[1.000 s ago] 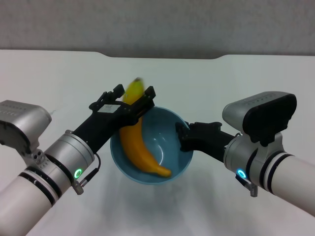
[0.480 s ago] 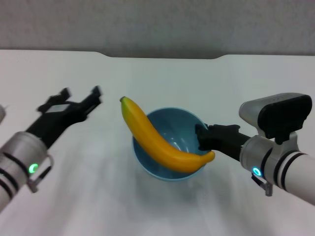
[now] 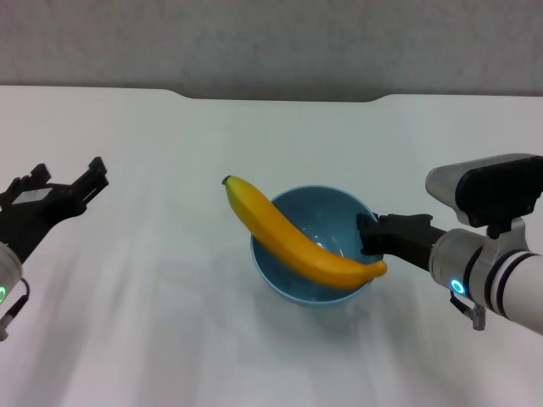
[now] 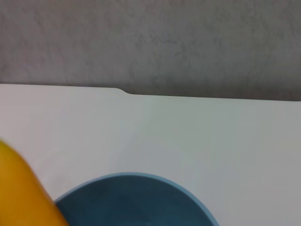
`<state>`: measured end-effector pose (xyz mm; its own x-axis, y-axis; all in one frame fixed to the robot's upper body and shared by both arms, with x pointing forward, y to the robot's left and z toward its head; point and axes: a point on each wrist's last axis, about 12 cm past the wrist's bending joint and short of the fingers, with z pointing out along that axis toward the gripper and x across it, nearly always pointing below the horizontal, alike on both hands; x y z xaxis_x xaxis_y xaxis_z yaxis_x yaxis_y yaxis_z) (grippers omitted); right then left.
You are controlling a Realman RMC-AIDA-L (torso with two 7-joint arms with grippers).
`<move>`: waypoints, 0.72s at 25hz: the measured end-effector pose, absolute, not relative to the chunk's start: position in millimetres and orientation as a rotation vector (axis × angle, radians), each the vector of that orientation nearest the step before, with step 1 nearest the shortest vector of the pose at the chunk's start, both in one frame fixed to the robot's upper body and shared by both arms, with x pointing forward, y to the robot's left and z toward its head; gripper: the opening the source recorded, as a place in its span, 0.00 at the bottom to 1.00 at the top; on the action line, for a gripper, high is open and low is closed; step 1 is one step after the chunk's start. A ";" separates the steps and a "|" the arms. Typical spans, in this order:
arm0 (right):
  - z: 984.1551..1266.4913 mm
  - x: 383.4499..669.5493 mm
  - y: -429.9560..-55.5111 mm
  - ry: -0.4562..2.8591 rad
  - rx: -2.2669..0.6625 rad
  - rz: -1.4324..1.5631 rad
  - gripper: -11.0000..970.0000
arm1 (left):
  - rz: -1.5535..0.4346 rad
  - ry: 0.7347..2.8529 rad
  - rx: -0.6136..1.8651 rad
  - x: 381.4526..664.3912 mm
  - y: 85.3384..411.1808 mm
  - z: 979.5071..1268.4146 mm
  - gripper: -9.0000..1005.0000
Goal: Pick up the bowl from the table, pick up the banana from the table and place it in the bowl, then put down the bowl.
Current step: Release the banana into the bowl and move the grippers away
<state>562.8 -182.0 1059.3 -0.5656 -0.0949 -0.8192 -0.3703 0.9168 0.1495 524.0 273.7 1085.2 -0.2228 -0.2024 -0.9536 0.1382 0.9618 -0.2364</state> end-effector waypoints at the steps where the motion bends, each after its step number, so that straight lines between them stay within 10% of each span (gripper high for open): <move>1: 1059.5 563.8 -181.8 2.159 -0.332 0.381 0.06 | -0.305 1.777 -0.055 524.1 275.6 1084.6 0.89; 18: 1051.5 580.2 -189.0 2.230 -0.339 0.317 0.06 | -0.144 1.921 -0.016 530.3 281.5 1082.6 0.89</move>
